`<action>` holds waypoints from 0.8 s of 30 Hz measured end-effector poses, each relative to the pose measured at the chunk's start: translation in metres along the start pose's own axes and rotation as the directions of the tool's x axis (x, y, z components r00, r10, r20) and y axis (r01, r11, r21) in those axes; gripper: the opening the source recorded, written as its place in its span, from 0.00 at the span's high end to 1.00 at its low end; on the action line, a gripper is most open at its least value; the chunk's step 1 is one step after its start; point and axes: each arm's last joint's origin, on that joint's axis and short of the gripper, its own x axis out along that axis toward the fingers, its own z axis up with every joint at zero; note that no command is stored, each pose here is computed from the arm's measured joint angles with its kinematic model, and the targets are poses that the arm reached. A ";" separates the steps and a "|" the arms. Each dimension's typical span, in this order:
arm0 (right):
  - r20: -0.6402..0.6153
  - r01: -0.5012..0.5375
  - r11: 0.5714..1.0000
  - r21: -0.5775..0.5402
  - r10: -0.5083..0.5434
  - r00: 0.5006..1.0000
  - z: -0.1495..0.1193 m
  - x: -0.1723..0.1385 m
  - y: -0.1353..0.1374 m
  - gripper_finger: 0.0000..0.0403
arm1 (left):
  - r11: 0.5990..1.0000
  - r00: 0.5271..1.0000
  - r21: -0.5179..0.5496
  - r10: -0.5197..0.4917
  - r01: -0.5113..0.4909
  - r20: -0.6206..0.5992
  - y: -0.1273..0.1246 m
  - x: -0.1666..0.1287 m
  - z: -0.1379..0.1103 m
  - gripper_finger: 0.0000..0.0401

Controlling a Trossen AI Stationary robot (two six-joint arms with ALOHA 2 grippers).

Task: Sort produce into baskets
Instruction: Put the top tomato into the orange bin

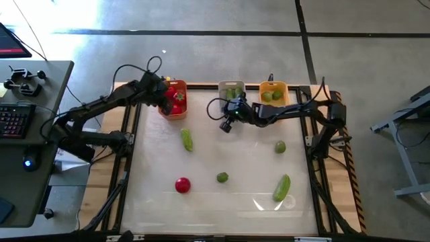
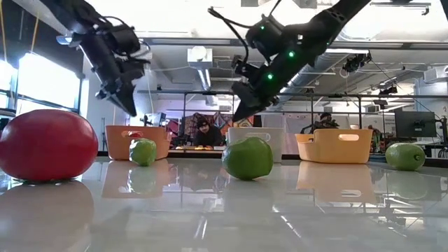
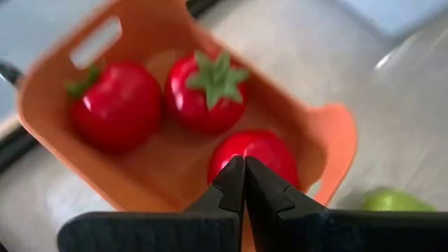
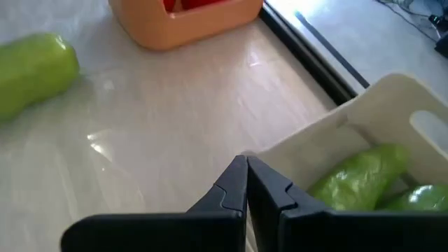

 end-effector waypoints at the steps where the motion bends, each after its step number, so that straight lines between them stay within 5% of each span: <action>1: -0.003 0.000 1.000 -0.002 0.000 1.000 -0.002 0.000 0.000 1.00 | 1.000 0.999 -0.002 -0.001 0.001 -0.035 0.000 0.004 0.000 1.00; 11: 0.003 0.000 1.000 -0.028 0.000 1.000 -0.003 -0.002 -0.001 1.00 | 1.000 0.962 -0.004 -0.008 0.007 -0.274 0.003 0.052 -0.005 1.00; 24: 0.014 0.000 0.999 -0.044 0.000 1.000 -0.001 -0.003 -0.001 1.00 | 0.998 0.975 0.053 -0.019 0.032 -0.220 -0.001 0.059 0.001 1.00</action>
